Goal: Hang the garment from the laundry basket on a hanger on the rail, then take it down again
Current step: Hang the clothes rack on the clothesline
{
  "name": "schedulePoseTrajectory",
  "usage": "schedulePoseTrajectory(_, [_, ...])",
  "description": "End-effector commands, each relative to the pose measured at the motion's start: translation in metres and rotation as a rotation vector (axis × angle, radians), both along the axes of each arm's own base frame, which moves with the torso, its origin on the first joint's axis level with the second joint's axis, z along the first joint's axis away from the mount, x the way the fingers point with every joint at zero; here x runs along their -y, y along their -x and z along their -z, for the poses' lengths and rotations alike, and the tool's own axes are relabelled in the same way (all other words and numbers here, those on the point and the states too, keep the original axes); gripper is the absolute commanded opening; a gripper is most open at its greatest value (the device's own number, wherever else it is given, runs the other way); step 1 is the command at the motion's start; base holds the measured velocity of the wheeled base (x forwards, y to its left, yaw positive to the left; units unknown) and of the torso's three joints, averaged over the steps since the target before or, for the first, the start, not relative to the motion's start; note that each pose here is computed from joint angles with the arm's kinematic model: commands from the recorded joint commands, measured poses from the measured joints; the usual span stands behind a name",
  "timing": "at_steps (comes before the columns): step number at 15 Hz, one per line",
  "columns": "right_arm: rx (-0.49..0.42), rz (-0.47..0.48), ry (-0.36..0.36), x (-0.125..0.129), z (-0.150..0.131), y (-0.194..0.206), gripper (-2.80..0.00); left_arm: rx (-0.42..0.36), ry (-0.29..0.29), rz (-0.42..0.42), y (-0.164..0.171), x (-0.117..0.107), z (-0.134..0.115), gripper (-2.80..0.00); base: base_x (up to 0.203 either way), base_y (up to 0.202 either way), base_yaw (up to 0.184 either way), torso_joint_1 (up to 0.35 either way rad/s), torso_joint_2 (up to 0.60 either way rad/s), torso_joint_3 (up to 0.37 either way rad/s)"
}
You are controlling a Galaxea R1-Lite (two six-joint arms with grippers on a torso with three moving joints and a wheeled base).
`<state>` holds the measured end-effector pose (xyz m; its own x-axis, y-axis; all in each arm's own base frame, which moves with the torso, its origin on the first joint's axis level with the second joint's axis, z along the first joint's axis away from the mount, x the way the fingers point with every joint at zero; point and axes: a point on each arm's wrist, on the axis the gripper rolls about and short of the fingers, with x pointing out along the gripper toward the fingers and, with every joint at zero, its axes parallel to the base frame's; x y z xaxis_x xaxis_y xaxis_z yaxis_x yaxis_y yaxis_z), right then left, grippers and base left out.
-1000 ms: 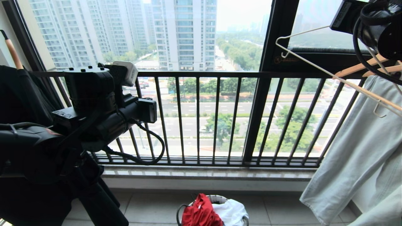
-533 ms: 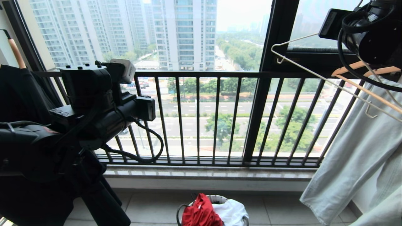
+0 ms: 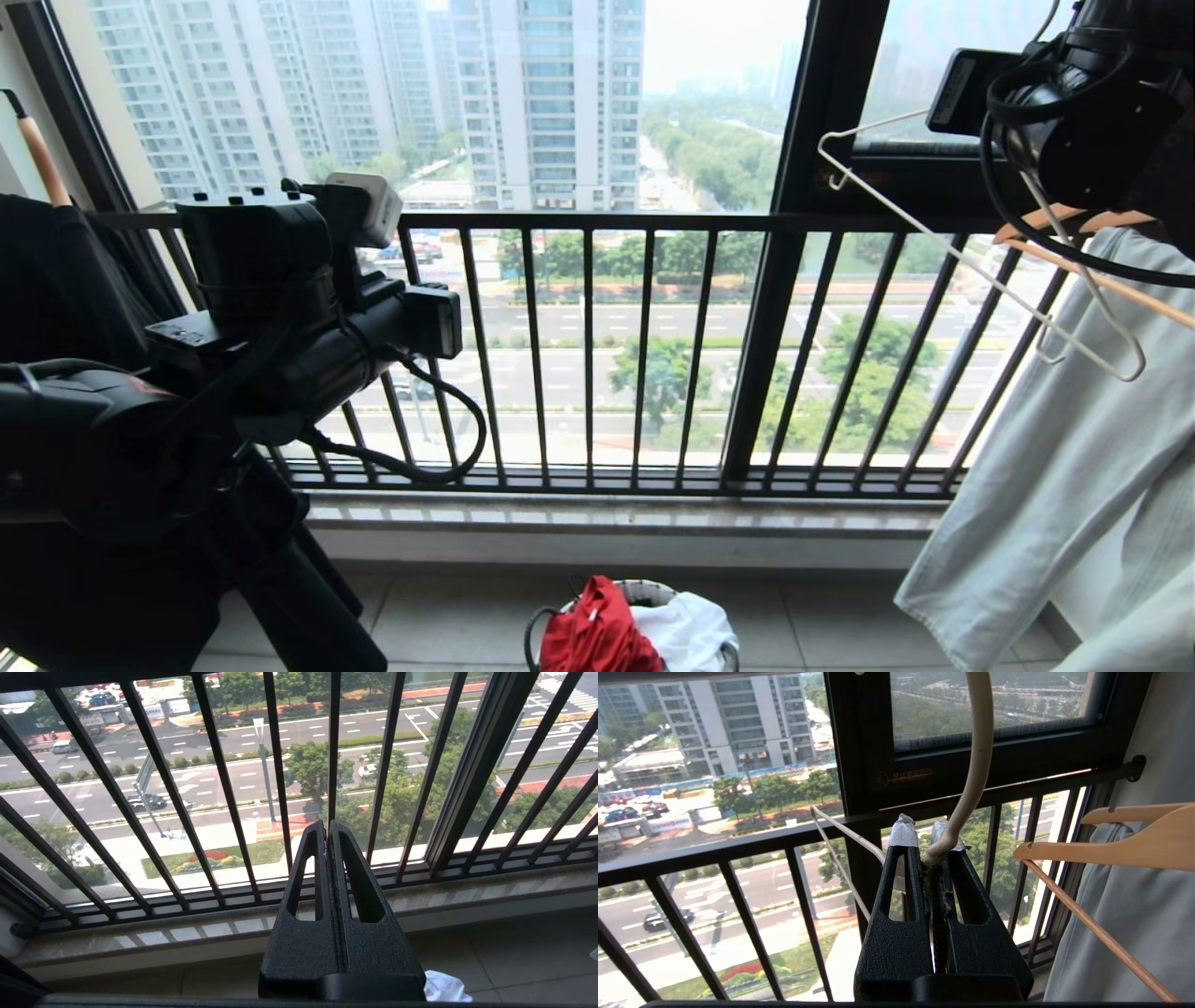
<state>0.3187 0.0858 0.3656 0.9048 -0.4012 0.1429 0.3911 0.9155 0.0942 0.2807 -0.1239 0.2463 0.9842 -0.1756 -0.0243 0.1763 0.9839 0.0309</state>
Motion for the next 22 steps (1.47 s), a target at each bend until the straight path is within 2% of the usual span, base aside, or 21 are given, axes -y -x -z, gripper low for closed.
schedulePoseTrajectory(1, [-0.011,0.004,0.003,-0.001,0.003,-0.002,-2.80,0.005,0.002,-0.002,0.000,0.000,-0.001,-2.80,0.000,0.000,0.000,0.000,0.00,0.000])
schedulePoseTrajectory(2, [-0.011,0.004,0.004,-0.001,0.003,-0.002,-2.80,0.006,0.003,-0.002,0.001,0.000,-0.001,-2.80,0.000,0.000,0.000,0.000,0.00,0.000])
schedulePoseTrajectory(3, [-0.008,0.005,0.005,-0.001,0.002,-0.001,-0.23,0.006,0.003,-0.003,0.000,-0.001,-0.001,-2.80,0.000,0.000,0.000,0.000,0.00,0.000])
schedulePoseTrajectory(4, [-0.010,0.006,0.009,0.000,0.001,-0.001,0.00,0.006,0.003,-0.006,0.000,-0.002,-0.001,-2.80,0.000,0.000,0.000,0.000,0.00,0.000])
schedulePoseTrajectory(7, [-0.004,0.004,0.011,0.002,-0.004,0.006,0.00,0.006,0.003,-0.008,0.000,-0.002,-0.001,-2.80,0.000,0.000,0.000,0.000,0.00,0.000])
schedulePoseTrajectory(11, [-0.053,-0.014,0.028,0.007,-0.006,0.035,0.00,0.005,0.001,-0.006,0.000,-0.002,-0.001,-2.80,0.000,0.000,0.000,0.000,0.00,0.000])
schedulePoseTrajectory(15, [-0.065,-0.045,0.034,0.017,-0.003,0.084,0.00,0.006,0.001,-0.007,0.000,-0.002,-0.001,-2.80,0.000,0.000,0.000,0.000,0.00,0.000])
schedulePoseTrajectory(22, [-0.024,-0.224,0.069,0.038,0.016,0.191,0.00,-0.003,-0.006,-0.005,0.001,-0.002,0.002,-2.80,0.000,0.000,0.000,0.000,0.00,0.000])
